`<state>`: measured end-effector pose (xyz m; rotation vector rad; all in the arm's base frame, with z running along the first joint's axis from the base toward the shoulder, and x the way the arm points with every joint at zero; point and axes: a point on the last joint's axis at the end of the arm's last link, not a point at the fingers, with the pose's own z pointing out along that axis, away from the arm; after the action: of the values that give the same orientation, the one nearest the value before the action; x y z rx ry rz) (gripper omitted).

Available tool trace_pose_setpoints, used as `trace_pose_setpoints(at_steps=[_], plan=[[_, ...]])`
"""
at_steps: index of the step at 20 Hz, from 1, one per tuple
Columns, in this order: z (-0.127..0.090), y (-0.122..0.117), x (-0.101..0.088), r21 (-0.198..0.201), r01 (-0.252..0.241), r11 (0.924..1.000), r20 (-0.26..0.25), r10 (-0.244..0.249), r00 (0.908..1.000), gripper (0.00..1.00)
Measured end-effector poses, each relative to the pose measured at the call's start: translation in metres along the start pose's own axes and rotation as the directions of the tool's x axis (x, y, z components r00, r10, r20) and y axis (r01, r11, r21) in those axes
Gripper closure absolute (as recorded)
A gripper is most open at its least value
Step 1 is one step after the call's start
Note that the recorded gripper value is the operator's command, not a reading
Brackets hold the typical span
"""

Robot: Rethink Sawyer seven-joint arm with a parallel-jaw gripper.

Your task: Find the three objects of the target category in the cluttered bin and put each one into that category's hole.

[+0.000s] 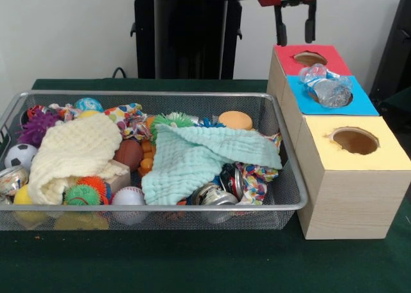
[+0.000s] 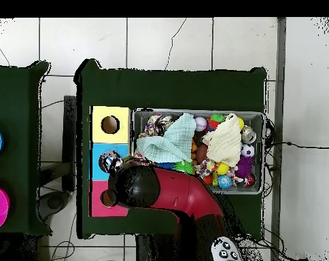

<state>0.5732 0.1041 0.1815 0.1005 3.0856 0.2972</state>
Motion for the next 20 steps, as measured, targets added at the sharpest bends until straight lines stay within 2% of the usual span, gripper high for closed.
trace_pose_setpoints(at_steps=[6,14,20], plan=[[0.003,0.005,-0.001,0.0,0.005,1.0,0.012,-0.005,0.9999,1.0],[0.013,0.02,0.003,-0.017,0.004,0.9998,-0.006,-0.004,1.0,1.0],[0.019,0.02,-0.001,-0.02,-0.008,0.9998,0.011,0.008,0.9999,1.0]])
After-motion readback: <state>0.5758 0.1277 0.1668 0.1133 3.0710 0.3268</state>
